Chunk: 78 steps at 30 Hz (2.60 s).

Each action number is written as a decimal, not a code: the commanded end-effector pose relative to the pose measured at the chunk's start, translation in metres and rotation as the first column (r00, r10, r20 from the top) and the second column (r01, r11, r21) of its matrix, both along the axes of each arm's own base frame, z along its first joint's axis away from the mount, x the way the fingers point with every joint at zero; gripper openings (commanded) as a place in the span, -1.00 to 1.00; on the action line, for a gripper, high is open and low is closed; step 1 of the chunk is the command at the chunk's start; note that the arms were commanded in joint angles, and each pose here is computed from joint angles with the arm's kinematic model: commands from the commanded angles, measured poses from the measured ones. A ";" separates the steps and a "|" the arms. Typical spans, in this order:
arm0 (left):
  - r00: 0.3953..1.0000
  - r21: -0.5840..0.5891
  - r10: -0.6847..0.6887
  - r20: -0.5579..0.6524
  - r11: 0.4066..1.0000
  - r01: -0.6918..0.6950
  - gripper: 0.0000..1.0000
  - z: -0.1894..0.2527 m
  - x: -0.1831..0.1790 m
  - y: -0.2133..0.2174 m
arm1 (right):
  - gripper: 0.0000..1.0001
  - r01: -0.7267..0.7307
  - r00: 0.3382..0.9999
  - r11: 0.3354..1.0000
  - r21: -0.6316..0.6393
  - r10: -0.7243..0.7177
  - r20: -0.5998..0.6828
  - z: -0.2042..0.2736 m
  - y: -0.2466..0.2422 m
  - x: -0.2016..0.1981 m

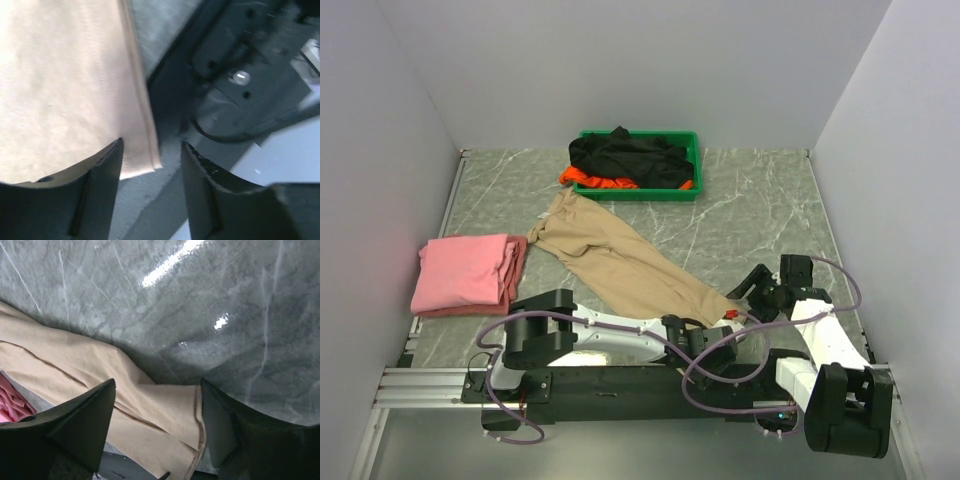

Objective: Fold and stack the t-shirts
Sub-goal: Fold the tshirt

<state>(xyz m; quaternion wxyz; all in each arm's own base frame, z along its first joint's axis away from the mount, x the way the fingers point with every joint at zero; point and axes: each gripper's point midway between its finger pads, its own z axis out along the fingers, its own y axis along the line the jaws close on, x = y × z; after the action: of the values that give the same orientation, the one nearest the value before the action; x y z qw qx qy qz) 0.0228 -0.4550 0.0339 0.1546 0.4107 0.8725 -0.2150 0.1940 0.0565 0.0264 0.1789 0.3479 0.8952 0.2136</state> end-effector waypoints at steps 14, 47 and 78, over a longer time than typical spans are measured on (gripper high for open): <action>0.971 0.068 0.183 0.153 0.978 -0.195 -0.99 0.005 0.033 0.013 | -0.97 -0.065 0.995 0.998 0.014 0.063 0.074 0.011 0.006 0.007; 0.646 -0.091 0.754 0.117 0.656 -0.749 -0.99 0.064 0.195 0.191 | -1.00 -0.385 0.870 0.916 -0.110 0.400 0.288 0.120 0.165 0.146; 0.347 -0.081 0.928 0.135 0.360 -0.930 0.74 0.046 0.260 0.297 | 0.07 -0.623 0.741 0.772 -0.129 0.635 0.220 0.094 0.265 0.224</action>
<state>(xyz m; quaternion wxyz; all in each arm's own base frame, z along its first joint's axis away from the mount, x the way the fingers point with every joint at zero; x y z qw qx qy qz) 0.2764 -0.1549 0.0591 0.2867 -0.1296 0.9488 -0.0280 0.4163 0.3070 0.0833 0.1892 0.0409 0.9496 0.2466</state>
